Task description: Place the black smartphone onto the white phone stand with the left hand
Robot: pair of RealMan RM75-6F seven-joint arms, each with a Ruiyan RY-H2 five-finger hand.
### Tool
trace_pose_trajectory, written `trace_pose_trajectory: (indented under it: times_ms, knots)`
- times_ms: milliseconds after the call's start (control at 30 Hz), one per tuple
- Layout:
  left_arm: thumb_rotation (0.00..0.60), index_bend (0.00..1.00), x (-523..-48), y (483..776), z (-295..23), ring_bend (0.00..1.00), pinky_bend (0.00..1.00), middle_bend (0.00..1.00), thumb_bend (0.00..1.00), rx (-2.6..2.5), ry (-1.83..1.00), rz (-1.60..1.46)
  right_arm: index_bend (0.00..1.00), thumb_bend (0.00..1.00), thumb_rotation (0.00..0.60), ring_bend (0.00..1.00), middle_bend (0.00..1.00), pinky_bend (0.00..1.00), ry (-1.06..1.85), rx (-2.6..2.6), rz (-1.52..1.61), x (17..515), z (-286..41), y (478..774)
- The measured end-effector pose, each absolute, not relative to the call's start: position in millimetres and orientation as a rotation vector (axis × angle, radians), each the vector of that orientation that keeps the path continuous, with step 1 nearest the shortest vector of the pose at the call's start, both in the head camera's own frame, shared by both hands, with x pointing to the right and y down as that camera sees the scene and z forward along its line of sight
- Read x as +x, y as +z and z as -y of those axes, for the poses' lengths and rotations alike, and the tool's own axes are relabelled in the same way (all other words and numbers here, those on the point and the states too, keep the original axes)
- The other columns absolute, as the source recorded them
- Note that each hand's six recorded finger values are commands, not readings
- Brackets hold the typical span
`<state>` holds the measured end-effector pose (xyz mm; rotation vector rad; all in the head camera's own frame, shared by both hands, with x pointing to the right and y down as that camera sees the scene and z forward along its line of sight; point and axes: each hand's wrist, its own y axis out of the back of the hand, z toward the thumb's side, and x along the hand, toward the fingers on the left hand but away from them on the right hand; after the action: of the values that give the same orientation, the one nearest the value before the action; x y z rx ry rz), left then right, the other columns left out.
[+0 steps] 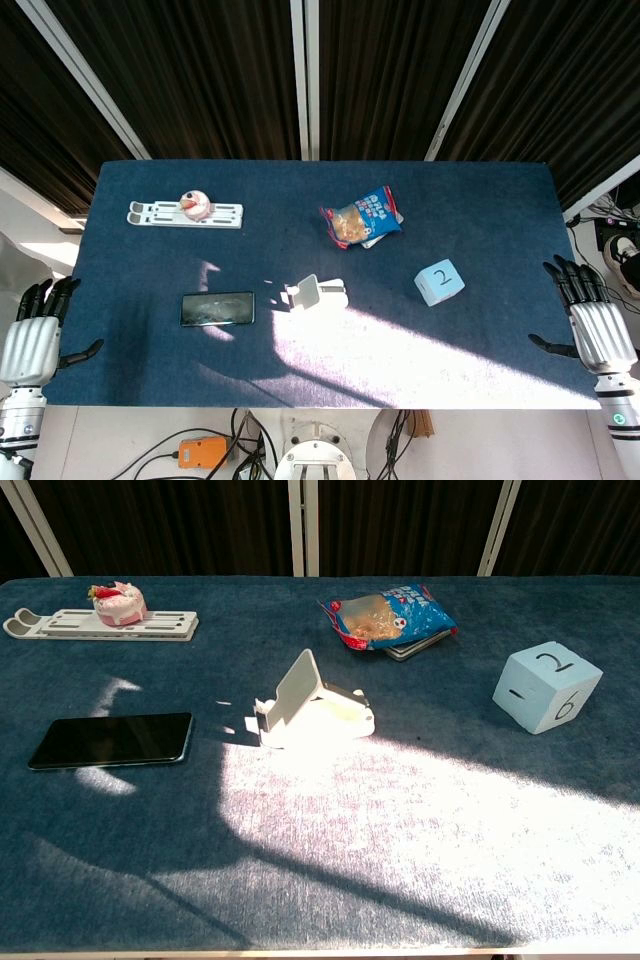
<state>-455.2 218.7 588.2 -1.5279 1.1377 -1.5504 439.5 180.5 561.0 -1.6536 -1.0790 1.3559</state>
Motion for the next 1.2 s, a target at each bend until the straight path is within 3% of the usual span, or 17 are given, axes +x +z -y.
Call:
trace_pose_trajectory:
  times_ms: [300,667,933,1200]
  knots:
    - [0.600,0.13,-420.4,597.9,-196.7,0.01,0.00,0.09,0.09,-1.633,-1.472,-1.116,0.00,0.11,0.600,0.00,0.00,0.04,1.333,-1.627,1.073,436.3,-170.6,552.1]
    - [0.600,0.15,-332.8,655.0,-168.2,0.01,0.00,0.09,0.10,-1.865,-1.471,-0.838,0.00,0.11,0.600,0.00,0.00,0.04,1.349,-1.609,1.085,441.5,-171.5,547.5]
    - [0.600,0.17,-285.4,696.8,-166.4,0.00,0.00,0.09,0.10,-1.894,-1.583,-0.684,0.00,0.11,0.600,0.00,0.00,0.04,1.382,-1.615,1.091,446.3,-172.5,554.5]
    - [0.600,0.19,-260.4,713.6,-171.1,0.00,0.00,0.09,0.11,-1.940,-1.641,-0.687,0.00,0.11,0.600,0.00,0.00,0.04,1.398,-1.622,1.089,447.4,-171.7,559.5]
